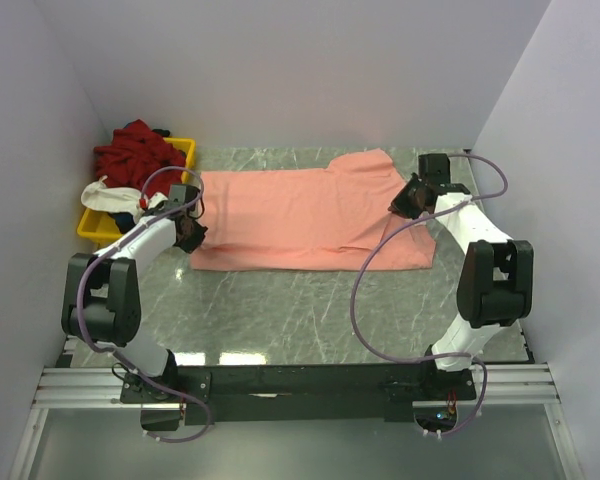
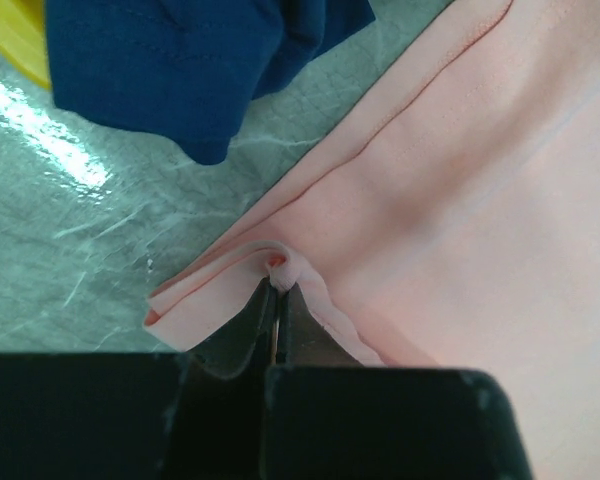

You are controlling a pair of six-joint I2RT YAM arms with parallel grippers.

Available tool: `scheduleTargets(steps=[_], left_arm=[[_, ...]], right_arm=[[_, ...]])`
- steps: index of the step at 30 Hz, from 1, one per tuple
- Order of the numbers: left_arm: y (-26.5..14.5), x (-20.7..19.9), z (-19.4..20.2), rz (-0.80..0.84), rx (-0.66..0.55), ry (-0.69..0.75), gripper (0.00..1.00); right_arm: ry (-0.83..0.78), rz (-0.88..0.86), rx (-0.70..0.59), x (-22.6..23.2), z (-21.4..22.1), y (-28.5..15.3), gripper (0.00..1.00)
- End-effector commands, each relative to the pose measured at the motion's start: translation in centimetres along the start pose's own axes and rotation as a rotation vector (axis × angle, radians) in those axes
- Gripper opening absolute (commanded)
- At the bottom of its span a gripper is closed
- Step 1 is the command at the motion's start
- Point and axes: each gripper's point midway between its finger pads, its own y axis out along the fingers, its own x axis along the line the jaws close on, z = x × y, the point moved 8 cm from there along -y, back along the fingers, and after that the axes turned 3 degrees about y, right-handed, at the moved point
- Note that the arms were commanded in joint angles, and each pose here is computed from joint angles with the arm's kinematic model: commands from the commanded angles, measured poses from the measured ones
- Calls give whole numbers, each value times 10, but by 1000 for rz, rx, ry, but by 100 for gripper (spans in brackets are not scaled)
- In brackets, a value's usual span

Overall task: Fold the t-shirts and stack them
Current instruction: Fold the tshirt

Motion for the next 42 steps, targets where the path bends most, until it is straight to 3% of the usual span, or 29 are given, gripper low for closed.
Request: scheduleTargets(steps=[1, 26, 28, 29, 31, 32, 33, 35, 42], left_arm=[[-1, -15, -11, 40, -17, 4, 1], [11, -24, -20, 44, -13, -11, 1], [11, -27, -25, 76, -10, -5, 6], [11, -29, -27, 90, -8, -2, 18], [8, -29, -33, 121, -17, 11, 35], [1, -30, -35, 151, -17, 14, 49], [-2, -28, -35, 160, -21, 22, 55], [-16, -27, -38, 199, -40, 13, 62], [-25, 4, -10, 206, 3, -27, 61]], right_arm=[[-21, -12, -64, 12, -16, -5, 0], [25, -1, -43, -6, -40, 14, 0], [25, 7, -32, -7, -40, 19, 4], [27, 5, -33, -7, -43, 18, 9], [34, -3, -34, -8, -45, 15, 27], [36, -2, -36, -10, -44, 12, 34], [38, 0, -43, -12, -45, 9, 46], [38, -8, -63, -13, -43, -2, 51], [16, -89, -41, -14, -2, -13, 52]])
